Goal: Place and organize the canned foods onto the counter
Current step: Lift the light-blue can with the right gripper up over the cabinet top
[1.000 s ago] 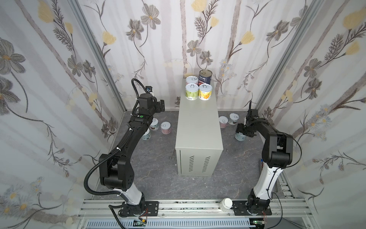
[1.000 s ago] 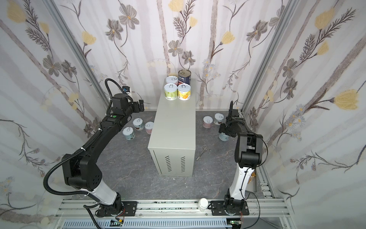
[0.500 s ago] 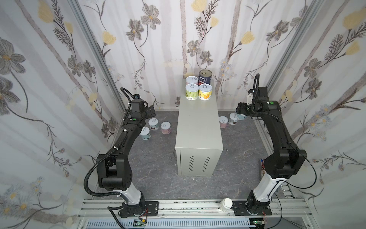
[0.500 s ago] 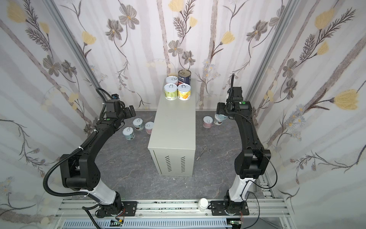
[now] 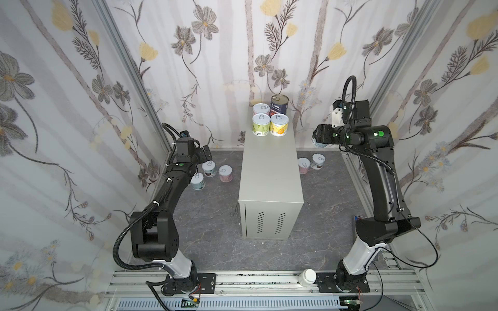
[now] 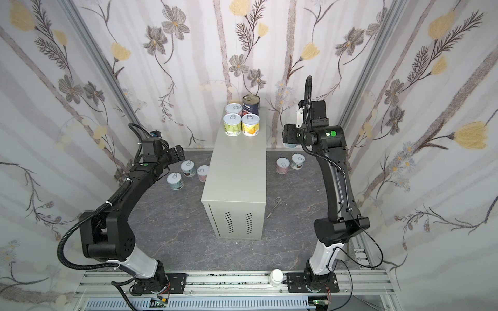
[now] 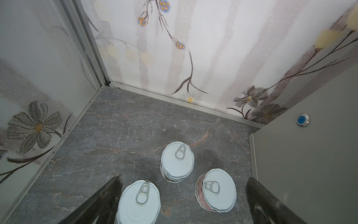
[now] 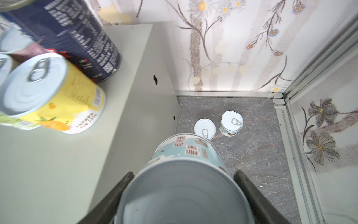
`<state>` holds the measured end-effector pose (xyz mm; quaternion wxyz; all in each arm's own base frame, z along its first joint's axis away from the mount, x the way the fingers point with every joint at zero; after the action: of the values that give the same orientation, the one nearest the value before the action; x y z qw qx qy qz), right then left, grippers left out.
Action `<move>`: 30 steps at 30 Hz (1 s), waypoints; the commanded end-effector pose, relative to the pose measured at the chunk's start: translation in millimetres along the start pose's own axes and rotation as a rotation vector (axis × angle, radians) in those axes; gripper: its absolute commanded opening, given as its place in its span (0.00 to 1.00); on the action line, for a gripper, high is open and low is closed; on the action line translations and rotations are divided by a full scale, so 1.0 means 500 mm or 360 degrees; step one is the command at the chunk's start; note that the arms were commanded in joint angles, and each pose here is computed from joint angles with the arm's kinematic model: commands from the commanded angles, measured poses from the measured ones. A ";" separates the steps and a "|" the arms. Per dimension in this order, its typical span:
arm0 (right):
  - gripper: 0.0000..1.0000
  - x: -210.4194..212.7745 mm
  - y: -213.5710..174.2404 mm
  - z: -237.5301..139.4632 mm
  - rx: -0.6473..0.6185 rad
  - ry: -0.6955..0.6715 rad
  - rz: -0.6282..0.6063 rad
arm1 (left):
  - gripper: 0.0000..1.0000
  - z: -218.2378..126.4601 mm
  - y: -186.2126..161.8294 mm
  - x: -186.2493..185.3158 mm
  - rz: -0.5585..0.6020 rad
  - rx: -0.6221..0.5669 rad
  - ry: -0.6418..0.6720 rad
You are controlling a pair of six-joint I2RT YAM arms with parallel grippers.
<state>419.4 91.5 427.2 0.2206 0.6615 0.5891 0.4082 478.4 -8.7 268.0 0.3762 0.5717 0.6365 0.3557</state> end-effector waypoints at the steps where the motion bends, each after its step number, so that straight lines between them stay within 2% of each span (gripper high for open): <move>1: 0.47 0.033 0.019 -0.044 -0.0089 0.0101 0.0030 | 1.00 -0.016 0.021 -0.008 -0.0036 -0.0070 -0.0047; 11: 0.47 0.142 -0.004 -0.079 -0.0111 0.0305 -0.0131 | 1.00 -0.013 -0.016 -0.006 -0.0032 0.0054 -0.0041; 18: 0.47 0.208 -0.024 -0.087 -0.0122 0.0409 -0.0287 | 1.00 -0.025 -0.017 -0.011 -0.0005 0.0056 -0.0075; 22: 0.48 0.241 -0.051 -0.073 -0.0097 0.0395 -0.0432 | 1.00 -0.024 -0.029 -0.012 -0.0004 0.0082 -0.0080; 25: 0.48 0.256 -0.066 -0.057 -0.0070 0.0385 -0.0488 | 1.00 -0.022 -0.060 -0.011 -0.0010 0.0135 -0.0087; 30: 0.49 0.260 -0.081 -0.037 -0.0035 0.0347 -0.0531 | 1.00 -0.032 -0.071 -0.008 -0.0004 0.0145 -0.0082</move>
<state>368.9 220.3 430.6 0.1958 0.5184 0.7146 0.4269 450.0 -17.2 238.6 0.3609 0.5997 0.6461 0.3045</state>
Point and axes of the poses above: each gripper's point midway between its finger pads, its own z axis out along the fingers, its own x axis along the line the jaws close on, y = z × x, the point moved 2 cm from there along -z, back along the fingers, and after that the axes turned 10 degrees about z, right-handed, at the moved point
